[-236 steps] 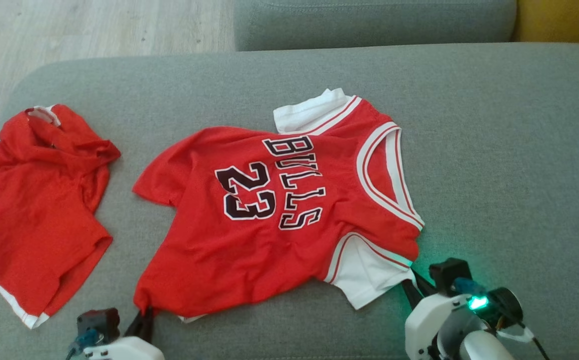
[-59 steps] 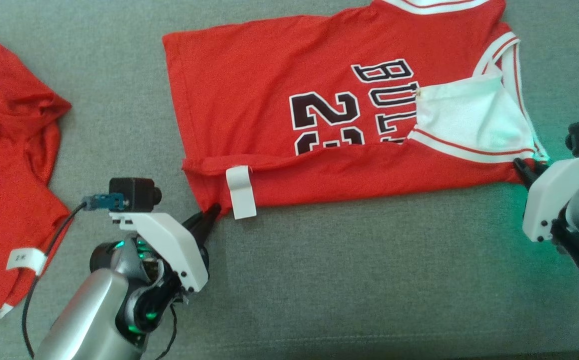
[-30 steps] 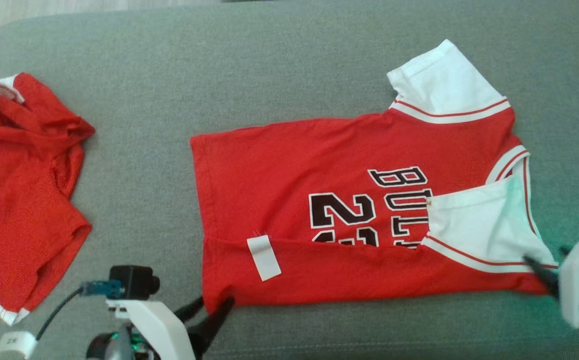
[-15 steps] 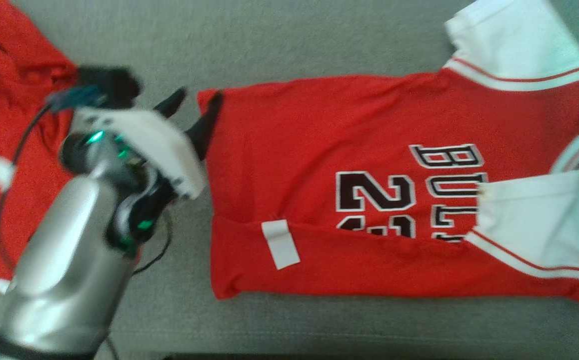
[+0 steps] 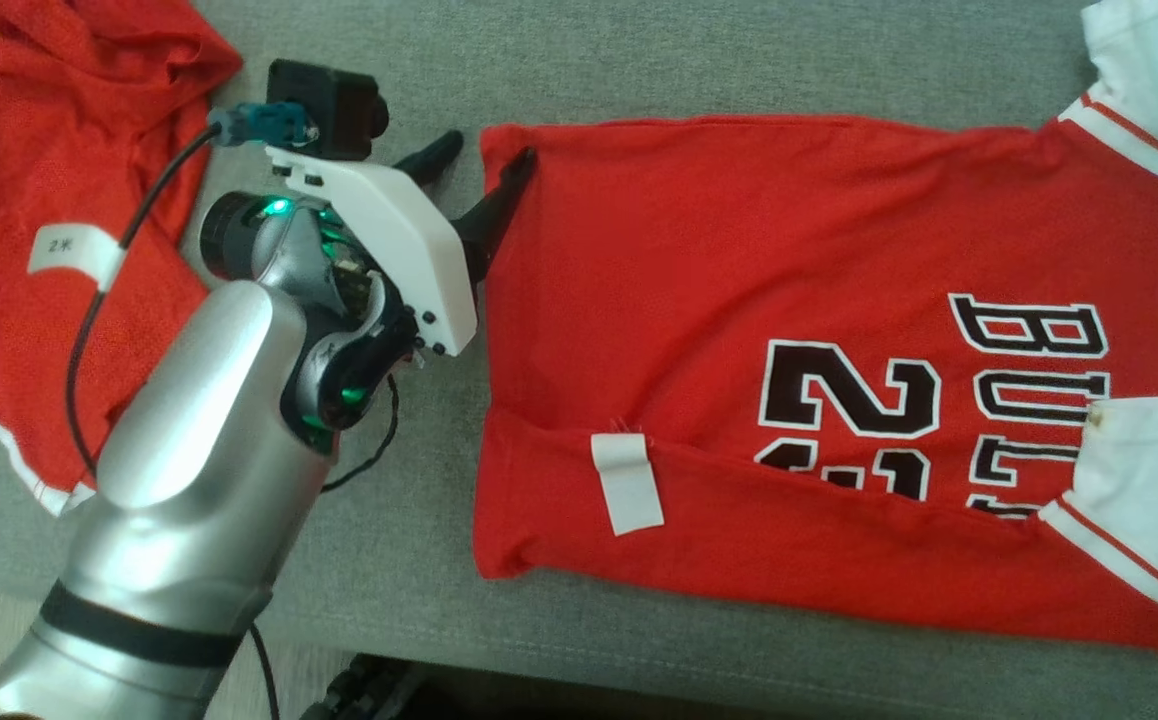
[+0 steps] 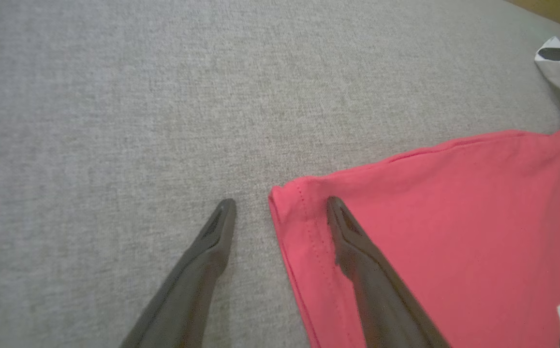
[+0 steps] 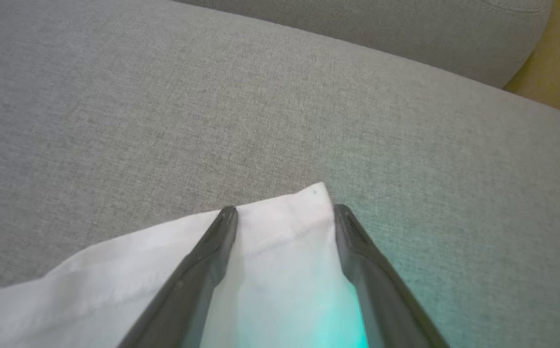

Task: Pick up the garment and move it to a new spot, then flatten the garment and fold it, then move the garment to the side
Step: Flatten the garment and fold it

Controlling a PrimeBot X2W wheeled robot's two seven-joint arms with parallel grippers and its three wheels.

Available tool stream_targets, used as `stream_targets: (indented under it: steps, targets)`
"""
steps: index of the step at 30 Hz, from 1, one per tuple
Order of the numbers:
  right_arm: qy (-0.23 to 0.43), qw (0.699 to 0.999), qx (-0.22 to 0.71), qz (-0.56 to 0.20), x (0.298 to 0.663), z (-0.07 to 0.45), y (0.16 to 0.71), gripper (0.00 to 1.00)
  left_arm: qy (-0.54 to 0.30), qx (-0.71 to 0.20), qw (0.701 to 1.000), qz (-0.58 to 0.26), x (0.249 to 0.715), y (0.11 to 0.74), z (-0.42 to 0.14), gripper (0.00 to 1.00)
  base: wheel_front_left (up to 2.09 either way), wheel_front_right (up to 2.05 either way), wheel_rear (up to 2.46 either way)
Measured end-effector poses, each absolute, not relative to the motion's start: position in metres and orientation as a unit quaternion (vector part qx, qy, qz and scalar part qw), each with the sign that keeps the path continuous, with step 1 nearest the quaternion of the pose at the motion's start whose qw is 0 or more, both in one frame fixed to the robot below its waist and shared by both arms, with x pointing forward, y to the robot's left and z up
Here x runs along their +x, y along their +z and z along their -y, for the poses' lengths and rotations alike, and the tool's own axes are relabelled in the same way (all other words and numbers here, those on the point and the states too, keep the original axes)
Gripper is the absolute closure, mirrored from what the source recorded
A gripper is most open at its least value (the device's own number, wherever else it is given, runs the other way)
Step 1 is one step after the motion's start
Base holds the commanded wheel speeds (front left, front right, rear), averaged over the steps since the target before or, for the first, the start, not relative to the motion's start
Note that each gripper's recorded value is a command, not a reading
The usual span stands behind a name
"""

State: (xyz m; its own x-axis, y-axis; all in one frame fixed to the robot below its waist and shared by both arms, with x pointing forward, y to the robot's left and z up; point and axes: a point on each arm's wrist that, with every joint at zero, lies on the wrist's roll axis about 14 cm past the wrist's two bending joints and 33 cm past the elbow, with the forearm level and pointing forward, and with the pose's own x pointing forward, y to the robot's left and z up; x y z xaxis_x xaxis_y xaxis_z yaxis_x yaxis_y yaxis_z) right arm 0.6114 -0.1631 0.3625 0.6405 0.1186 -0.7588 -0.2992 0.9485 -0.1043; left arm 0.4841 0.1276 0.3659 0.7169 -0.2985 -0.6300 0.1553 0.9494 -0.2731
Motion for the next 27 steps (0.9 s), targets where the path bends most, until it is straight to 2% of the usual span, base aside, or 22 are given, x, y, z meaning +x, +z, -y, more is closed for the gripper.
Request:
stream_targets:
  steps: [20,21,22,23,24,25,27]
  targets:
    - [0.106,0.895,-0.111,-0.42,0.607,0.175,0.363,0.0,-0.144,-0.112,0.911,-0.37,0.484,0.367,-0.121,0.0,0.0,0.0,0.0]
    - [0.105,0.895,-0.11,-0.42,0.607,0.175,0.362,0.07,-0.144,-0.112,0.911,-0.371,0.484,0.367,-0.121,0.0,0.0,0.0,0.0]
    - [0.104,0.895,-0.106,-0.42,0.608,0.176,0.362,0.22,-0.145,-0.111,0.911,-0.371,0.485,0.366,-0.12,0.0,0.0,0.0,0.0]
    - [0.103,0.896,-0.101,-0.421,0.608,0.176,0.361,0.7,-0.146,-0.111,0.91,-0.372,0.485,0.365,-0.12,0.43,0.0,0.0,0.0]
    - [0.103,0.896,-0.094,-0.422,0.608,0.175,0.359,0.7,-0.151,-0.11,0.908,-0.375,0.484,0.364,-0.118,0.43,0.0,0.0,0.0]
    - [0.104,0.896,-0.092,-0.422,0.608,0.175,0.358,1.0,-0.154,-0.112,0.907,-0.377,0.484,0.363,-0.117,1.0,0.0,0.0,0.0]
    - [0.111,0.896,-0.094,-0.42,0.608,0.171,0.357,1.0,-0.163,-0.113,0.903,-0.381,0.485,0.361,-0.114,1.0,0.0,0.0,0.0]
